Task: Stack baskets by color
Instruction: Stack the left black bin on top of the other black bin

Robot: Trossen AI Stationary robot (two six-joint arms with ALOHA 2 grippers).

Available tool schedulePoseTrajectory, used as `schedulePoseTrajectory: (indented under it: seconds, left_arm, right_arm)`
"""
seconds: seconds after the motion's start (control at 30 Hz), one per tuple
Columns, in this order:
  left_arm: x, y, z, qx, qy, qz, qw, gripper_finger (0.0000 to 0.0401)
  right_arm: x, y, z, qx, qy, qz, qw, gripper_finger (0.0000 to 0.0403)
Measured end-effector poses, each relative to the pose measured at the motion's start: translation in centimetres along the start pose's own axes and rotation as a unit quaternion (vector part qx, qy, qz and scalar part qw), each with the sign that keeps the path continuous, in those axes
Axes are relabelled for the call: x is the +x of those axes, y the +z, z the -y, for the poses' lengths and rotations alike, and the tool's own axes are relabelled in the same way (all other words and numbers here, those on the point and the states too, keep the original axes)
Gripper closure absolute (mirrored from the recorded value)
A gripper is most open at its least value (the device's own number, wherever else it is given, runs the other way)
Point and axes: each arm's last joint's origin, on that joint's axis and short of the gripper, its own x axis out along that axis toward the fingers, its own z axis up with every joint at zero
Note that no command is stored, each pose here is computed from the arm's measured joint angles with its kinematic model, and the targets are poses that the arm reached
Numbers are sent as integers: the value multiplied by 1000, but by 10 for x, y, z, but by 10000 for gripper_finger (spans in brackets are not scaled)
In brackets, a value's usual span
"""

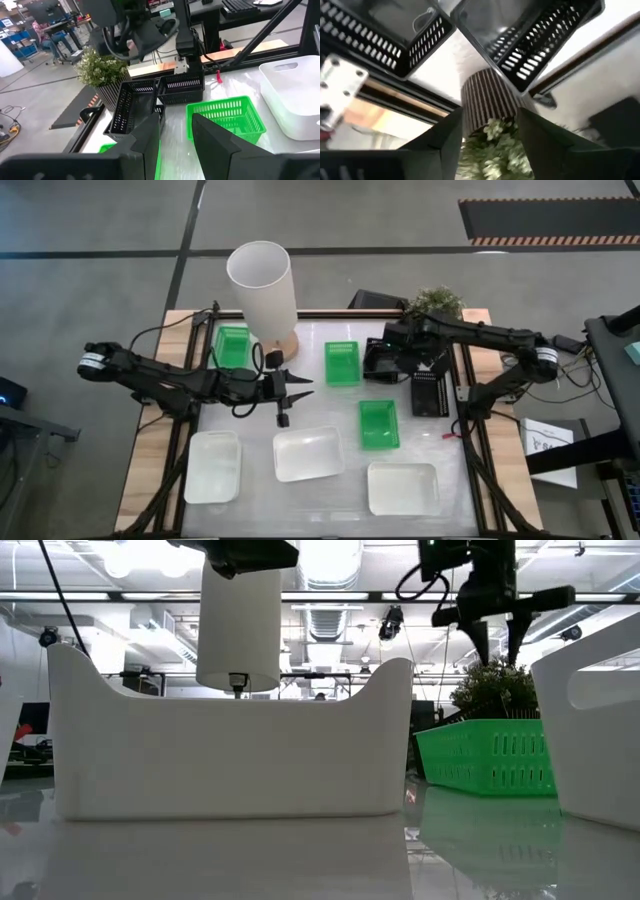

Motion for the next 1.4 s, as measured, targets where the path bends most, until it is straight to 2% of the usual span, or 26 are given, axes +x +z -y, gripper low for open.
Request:
schedulePoseTrajectory:
  seconds: [0.17,0.67,1.07,1.4]
  left_arm:
    - [0,0,0,0,-1,-1,1000,302]
    - [0,-1,0,1,-1,-1,1000,302]
    - [0,-1,0,0,-1,-2,1000,302]
    - [0,-1,0,0,-1,-2,1000,302]
  right_arm:
    - [14,11,8,-57,22,-11,998,208]
    - [47,35,24,-89,82,-39,992,246]
    - [52,38,24,-102,90,-41,990,290]
    - [52,38,24,-101,89,-42,990,344]
